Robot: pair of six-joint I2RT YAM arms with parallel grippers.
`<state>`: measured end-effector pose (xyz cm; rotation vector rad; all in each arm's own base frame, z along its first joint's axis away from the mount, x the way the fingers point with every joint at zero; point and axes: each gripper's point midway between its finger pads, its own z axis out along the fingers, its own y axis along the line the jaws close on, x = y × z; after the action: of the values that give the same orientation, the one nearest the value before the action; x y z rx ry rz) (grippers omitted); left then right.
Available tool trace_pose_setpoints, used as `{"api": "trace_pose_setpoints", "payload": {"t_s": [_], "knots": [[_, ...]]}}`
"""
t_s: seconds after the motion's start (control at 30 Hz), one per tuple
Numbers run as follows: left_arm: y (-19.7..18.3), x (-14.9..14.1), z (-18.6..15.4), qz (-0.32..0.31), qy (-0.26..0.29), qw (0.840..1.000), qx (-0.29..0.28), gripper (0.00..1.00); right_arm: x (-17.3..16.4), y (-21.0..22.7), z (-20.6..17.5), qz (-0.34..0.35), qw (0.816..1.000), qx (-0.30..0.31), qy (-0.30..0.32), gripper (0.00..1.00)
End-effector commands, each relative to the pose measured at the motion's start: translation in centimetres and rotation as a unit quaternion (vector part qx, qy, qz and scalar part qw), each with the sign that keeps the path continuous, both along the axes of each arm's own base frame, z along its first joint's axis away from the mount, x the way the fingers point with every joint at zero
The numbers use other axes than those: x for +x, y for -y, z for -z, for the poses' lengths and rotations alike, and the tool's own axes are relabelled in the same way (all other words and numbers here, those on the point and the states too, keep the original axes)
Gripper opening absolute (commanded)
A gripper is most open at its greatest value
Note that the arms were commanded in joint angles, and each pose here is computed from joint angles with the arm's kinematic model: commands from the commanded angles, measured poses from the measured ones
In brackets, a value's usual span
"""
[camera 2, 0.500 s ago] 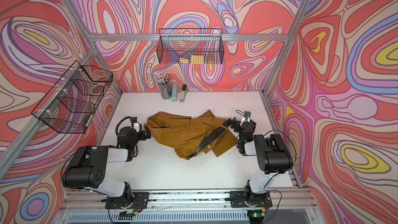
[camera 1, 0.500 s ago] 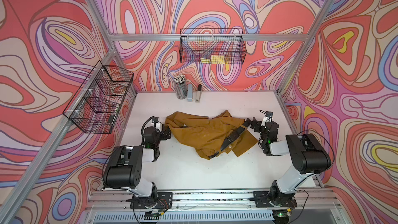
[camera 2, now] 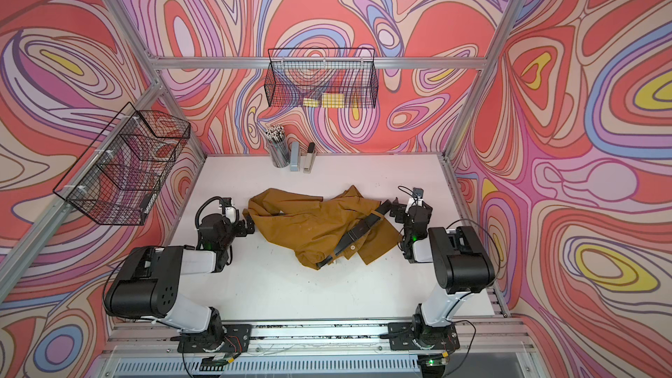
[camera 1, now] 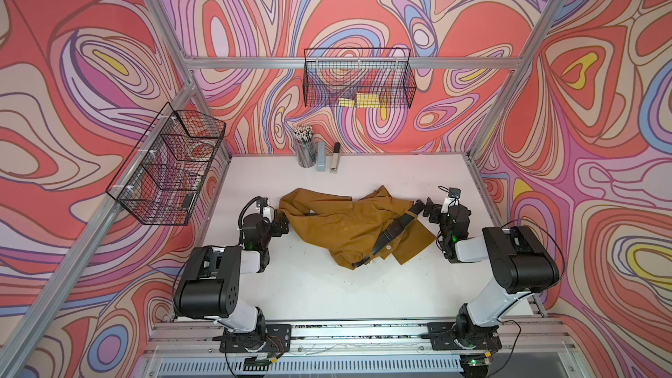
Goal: Remove the belt from the trousers
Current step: Adjust the trousers at the center of the board.
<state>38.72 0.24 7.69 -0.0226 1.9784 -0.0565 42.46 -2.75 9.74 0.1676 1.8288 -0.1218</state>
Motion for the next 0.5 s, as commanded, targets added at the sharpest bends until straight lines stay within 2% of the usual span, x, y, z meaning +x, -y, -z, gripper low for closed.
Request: {"api": "trace_pose_setpoints", "payload": {"t_s": [0.0,0.47], "knots": [[0.07,0.62,-1.19,0.003,0.02,1.0,0.004,1.0,-0.02,0.0,-0.25,0.001,1.0,-0.001,0.003,0.99],[0.08,0.6,-1.13,0.003,0.019,1.0,0.004,1.0,0.05,-0.03,-0.19,0.001,1.0,0.0,0.002,0.98]]}}
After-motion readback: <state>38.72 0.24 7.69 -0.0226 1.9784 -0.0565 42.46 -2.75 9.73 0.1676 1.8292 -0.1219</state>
